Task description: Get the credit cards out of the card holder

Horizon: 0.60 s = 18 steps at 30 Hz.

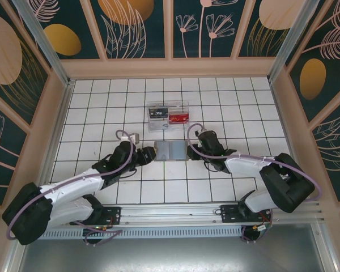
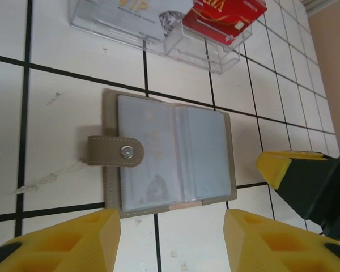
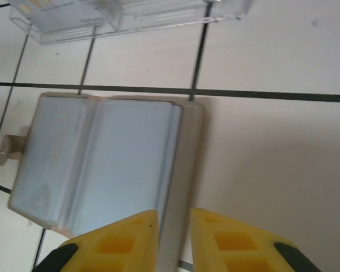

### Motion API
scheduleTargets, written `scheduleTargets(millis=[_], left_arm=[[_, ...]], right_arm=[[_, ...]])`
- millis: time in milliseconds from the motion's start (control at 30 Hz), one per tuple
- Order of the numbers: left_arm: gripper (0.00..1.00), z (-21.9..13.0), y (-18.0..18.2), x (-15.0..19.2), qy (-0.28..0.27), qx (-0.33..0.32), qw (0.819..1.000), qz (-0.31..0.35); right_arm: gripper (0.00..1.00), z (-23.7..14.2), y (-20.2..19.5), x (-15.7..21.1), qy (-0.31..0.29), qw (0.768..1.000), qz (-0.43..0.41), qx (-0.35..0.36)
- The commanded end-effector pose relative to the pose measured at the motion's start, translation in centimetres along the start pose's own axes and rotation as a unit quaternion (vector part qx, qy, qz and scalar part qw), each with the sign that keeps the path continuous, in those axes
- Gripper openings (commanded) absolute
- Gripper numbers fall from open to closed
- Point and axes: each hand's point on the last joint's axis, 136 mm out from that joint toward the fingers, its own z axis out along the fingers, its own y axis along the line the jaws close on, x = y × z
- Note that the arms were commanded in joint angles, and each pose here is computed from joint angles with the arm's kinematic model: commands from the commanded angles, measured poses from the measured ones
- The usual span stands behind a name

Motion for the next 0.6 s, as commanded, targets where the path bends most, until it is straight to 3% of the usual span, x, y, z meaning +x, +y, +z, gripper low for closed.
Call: scheduleTargets(millis=[0,333,567], left_arm=[[0.51,0.7,-2.2,-0.6,-0.003,0.020,1.000,0.001],[0.43,3.2,-2.2,1.2,0.028,0.000,1.000,0.009],[0.42,3.8,-1.8,1.6,0.035,-0.008,0.999,0.011]], right_arm=[[0.23,-0.1,-0.5,-0.6,-0.014,0.999,0.046,-0.021],[0.24,0.9,-0.3,0.5,0.020,0.996,0.072,-0.045],[0.24,1.5,0.4,0.8,0.031,0.996,0.068,-0.051]])
